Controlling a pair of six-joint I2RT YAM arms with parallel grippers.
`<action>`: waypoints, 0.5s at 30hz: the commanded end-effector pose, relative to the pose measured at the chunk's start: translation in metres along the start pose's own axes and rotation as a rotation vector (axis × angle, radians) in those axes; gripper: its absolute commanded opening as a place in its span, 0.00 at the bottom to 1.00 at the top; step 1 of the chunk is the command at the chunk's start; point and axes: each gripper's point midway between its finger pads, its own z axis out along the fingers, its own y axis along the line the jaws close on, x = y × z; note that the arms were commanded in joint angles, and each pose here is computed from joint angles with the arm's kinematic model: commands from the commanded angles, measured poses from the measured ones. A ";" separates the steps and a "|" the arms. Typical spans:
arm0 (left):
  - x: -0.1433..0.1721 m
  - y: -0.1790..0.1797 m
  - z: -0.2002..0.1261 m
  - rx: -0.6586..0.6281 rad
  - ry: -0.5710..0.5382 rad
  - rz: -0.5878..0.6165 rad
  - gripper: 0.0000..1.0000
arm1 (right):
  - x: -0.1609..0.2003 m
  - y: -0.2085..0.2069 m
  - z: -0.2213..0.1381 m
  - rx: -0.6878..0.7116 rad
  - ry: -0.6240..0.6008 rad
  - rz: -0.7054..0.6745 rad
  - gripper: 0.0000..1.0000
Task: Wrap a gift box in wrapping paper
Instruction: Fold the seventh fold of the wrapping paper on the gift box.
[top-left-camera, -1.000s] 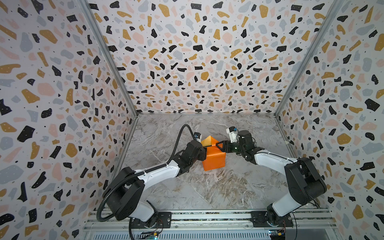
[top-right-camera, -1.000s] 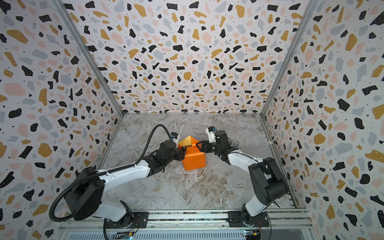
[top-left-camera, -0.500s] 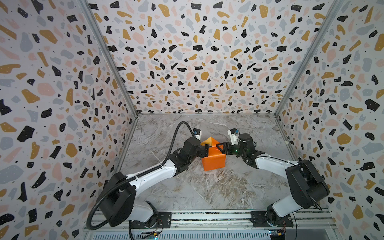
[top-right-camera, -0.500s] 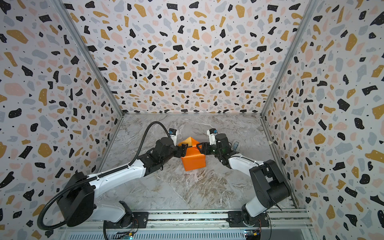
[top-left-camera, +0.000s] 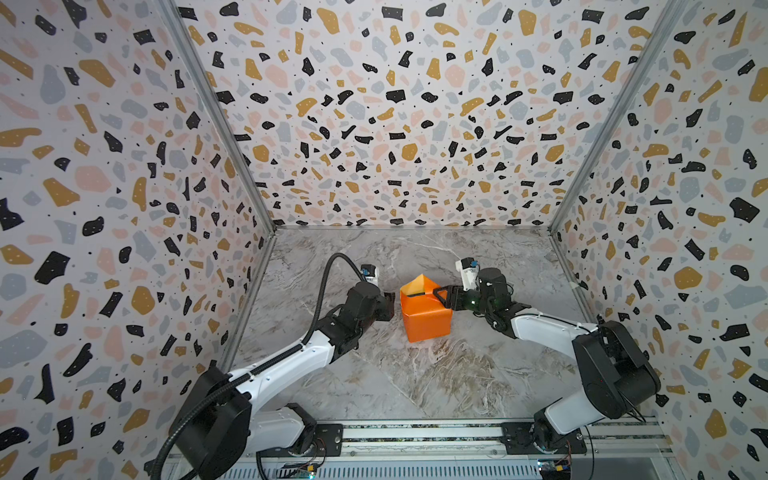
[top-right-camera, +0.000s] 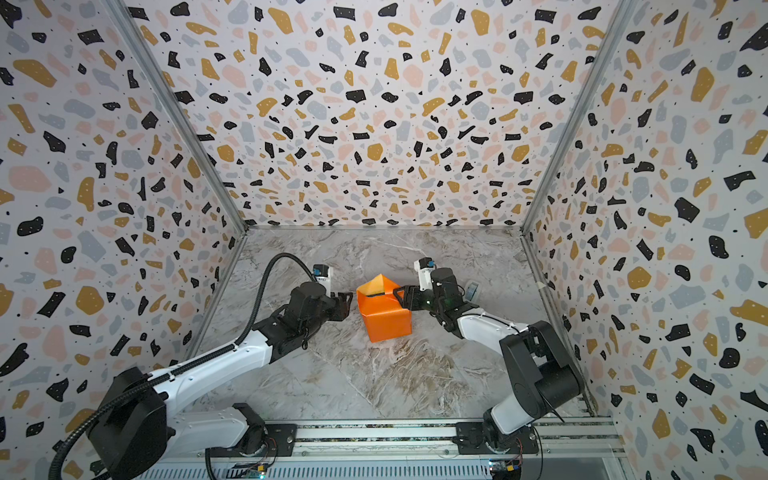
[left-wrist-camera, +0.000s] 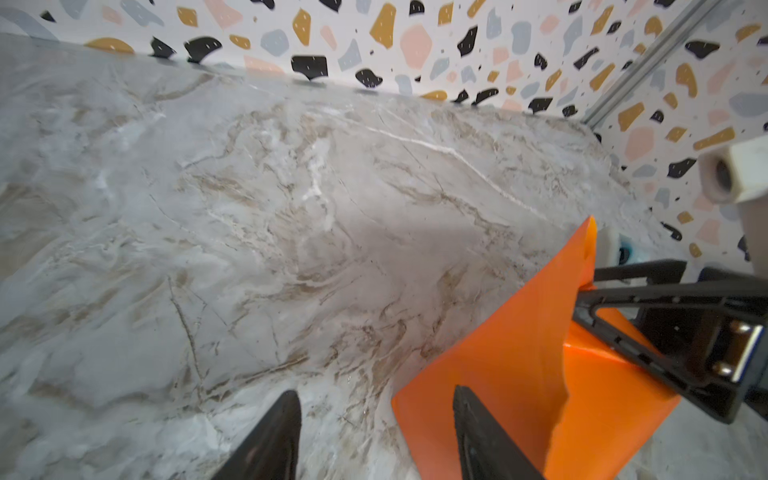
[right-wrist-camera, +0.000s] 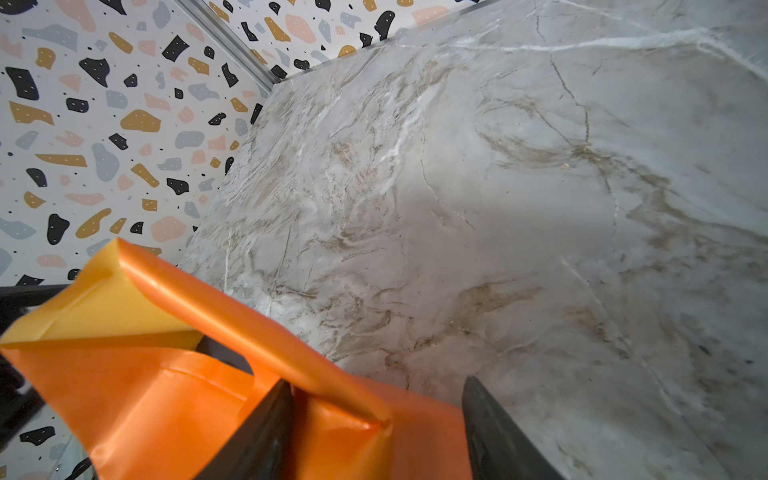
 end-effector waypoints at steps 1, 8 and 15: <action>-0.008 -0.024 -0.003 0.090 -0.017 -0.012 0.56 | 0.033 -0.016 -0.004 0.068 0.101 0.021 0.64; -0.003 -0.036 -0.001 0.140 -0.013 -0.022 0.56 | 0.032 -0.015 -0.004 0.060 0.099 0.024 0.64; 0.000 -0.043 0.008 0.155 0.002 -0.011 0.58 | 0.033 -0.015 -0.003 0.058 0.102 0.025 0.64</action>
